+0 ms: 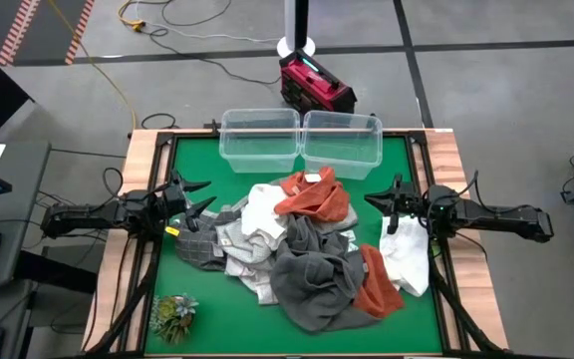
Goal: Sort towels by color in basket
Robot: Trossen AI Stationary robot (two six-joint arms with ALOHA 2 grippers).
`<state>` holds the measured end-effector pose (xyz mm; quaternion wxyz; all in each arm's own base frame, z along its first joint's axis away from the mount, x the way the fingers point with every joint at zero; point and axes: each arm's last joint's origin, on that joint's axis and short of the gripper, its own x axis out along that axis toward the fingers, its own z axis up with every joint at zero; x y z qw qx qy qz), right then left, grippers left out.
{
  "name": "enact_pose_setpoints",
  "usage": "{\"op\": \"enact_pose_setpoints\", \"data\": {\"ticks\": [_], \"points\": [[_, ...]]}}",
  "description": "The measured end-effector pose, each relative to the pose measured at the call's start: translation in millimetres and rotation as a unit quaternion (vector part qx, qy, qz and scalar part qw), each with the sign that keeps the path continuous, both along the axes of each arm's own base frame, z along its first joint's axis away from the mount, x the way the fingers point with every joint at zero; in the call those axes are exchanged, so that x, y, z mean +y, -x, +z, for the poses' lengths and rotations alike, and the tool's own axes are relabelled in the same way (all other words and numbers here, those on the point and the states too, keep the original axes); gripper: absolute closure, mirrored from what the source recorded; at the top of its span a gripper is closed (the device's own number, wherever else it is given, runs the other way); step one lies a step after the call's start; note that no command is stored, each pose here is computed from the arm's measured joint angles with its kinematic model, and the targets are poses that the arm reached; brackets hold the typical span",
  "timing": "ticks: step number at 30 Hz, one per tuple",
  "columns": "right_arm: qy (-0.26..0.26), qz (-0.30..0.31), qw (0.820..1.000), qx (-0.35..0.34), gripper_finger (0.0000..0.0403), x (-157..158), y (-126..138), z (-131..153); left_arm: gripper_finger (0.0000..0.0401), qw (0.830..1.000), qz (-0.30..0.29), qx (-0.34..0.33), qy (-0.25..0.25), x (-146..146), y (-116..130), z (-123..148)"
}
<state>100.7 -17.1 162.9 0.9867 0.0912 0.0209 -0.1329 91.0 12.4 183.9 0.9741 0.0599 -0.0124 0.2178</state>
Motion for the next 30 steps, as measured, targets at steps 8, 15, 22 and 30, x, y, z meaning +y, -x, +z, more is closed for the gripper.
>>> {"op": "enact_pose_setpoints", "data": {"ticks": [8, 15, 22, 30], "points": [[0.000, 0.000, 1.000, 0.000, 0.0344, 0.0, 0.0, -0.1, 0.0193, 1.000, 0.000, 0.000, 0.000, 0.0, 0.0, 0.1], [0.000, 0.000, 1.000, 0.000, 0.0344, 0.0, 0.0, -0.1, 0.0193, 0.998, -0.012, -0.027, 0.059, -0.5, -0.2, 0.1], [0.015, -0.001, 1.000, 0.004, 0.0344, -0.4, 0.1, 0.1, 0.0193, 0.967, -0.039, -0.107, 0.228, -1.4, -0.6, 1.0], [-0.123, -0.005, 0.992, -0.033, 0.0344, 0.8, -0.1, 0.0, 0.0193, 0.953, -0.043, -0.126, 0.273, -1.5, -0.7, 1.0]]}}
